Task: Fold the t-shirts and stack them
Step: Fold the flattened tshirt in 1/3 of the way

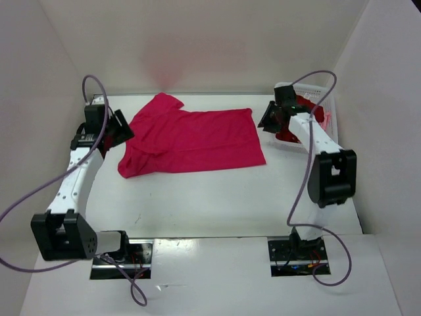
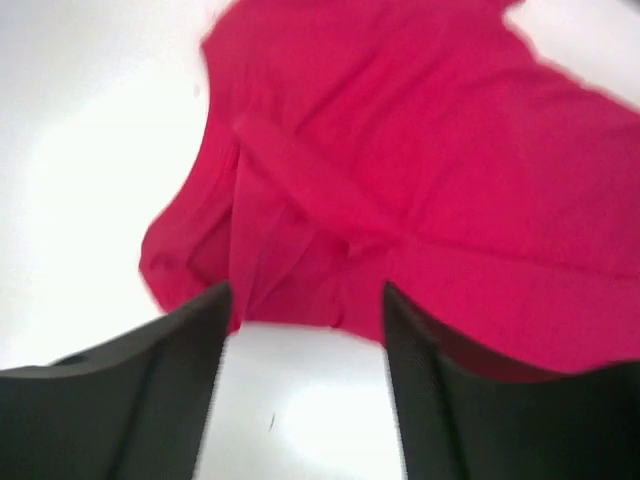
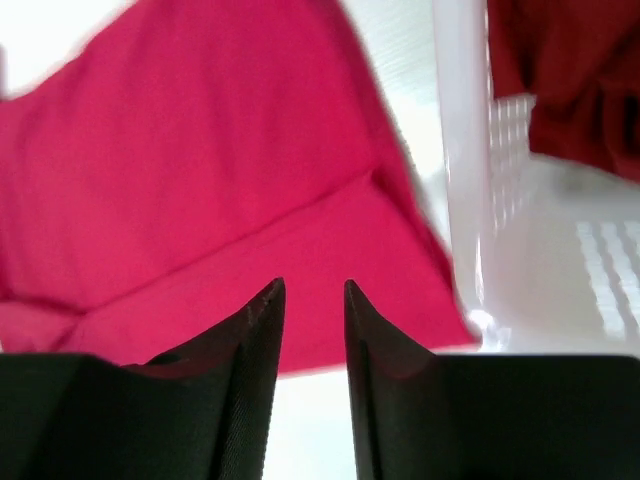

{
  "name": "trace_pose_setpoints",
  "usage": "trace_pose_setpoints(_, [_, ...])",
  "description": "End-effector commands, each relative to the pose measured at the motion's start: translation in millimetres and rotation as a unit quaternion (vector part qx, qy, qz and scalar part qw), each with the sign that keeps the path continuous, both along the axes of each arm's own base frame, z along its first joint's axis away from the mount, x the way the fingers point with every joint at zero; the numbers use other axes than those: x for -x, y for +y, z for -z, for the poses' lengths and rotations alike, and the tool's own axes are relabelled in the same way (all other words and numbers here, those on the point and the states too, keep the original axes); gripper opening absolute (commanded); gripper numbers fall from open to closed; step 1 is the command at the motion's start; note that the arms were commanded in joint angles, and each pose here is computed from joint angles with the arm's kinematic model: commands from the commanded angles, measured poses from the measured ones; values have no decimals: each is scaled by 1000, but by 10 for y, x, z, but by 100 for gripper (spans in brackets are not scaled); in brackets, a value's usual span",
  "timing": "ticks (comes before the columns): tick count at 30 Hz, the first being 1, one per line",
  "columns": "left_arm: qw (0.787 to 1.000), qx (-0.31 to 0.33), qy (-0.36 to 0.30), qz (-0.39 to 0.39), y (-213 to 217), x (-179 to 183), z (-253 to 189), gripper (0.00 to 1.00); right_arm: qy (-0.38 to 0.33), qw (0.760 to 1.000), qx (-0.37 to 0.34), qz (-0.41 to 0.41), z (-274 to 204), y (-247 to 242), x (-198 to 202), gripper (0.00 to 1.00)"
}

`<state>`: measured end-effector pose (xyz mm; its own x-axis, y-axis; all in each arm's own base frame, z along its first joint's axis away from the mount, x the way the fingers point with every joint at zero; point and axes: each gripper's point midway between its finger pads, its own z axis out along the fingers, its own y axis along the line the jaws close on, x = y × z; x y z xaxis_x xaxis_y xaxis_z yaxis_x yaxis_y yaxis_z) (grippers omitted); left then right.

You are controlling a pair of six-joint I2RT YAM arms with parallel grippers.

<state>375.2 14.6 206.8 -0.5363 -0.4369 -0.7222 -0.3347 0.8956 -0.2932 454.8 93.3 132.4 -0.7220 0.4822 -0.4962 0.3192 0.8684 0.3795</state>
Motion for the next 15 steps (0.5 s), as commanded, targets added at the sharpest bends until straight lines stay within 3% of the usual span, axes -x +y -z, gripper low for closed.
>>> trace_pose_setpoints(1, [993, 36, 112, -24, 12, 489, 701, 62, -62, 998, -24, -7, -490, 71, 277, 18])
trace_pose_setpoints(2, [993, 36, 112, -24, 12, 490, 702, 62, -72, 997, -36, -10, -596, 105, 305, 18])
trace_pose_setpoints(3, [992, 40, 114, -27, 25, 541, 761, 61, -55, 997, -45, -13, -438, 127, 426, 4])
trace_pose_setpoints(4, [993, 39, 106, -36, 49, 507, 779, 64, -60, 995, -70, -23, -506, 232, 538, 1])
trace_pose_setpoints(5, [992, 40, 110, -36, 46, 528, 814, 69, -47, 995, -77, -31, -345, 297, 664, 0])
trace_pose_setpoints(12, [984, 52, 169, -33, 19, 491, 1242, 71, -9, 993, -103, -54, -25, 490, 1020, 8])
trace_pose_setpoints(15, [981, 52, 178, -49, 50, 473, 1363, 60, -8, 993, -103, -54, 8, 488, 1028, 9])
